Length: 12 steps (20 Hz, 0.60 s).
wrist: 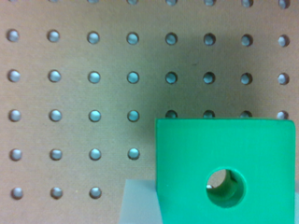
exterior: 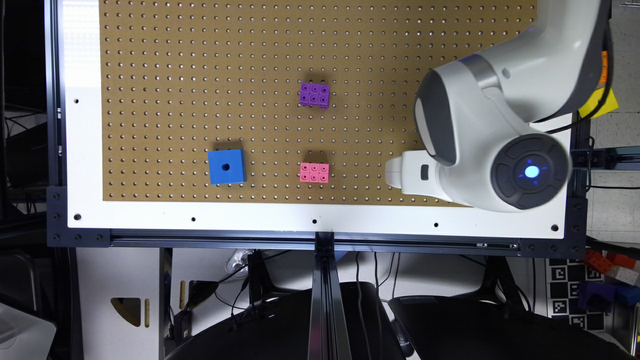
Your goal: Pick up green block.
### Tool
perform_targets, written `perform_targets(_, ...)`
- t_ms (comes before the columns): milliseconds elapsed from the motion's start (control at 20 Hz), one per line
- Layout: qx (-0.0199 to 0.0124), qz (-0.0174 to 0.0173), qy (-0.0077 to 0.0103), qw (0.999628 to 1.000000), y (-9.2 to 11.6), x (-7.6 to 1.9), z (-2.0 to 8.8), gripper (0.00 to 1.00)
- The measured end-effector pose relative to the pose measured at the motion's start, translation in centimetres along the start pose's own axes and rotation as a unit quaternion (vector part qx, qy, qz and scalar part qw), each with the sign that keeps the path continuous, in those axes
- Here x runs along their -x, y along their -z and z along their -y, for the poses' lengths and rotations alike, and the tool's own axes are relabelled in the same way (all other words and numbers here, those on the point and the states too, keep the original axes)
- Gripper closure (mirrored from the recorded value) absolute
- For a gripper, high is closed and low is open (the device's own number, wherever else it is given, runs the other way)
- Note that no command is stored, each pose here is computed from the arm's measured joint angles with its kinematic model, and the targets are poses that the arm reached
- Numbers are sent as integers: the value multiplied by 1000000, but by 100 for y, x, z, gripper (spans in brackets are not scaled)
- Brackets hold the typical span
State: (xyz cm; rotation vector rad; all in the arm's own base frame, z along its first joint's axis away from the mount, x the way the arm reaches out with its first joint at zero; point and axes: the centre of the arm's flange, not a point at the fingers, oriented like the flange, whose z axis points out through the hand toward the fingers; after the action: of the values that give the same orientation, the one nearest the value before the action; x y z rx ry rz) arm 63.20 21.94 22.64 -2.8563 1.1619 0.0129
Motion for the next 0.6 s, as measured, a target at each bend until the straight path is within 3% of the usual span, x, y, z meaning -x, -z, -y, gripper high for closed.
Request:
perform_targets(100, 432, -2556, 7, 999997, 152, -7, 2, 100)
perform_targets(250, 3649, -4935, 896, 999981, 360, 1, 0, 100)
perform_targets(300, 3103, -6166, 1091, 999976, 416, 2, 2, 100)
perform_targets(450, 3117, -11247, 2029, 999930, 713, 19, -4, 100)
perform_targets(600, 5227, -13376, 2723, 999893, 891, 39, -17, 100)
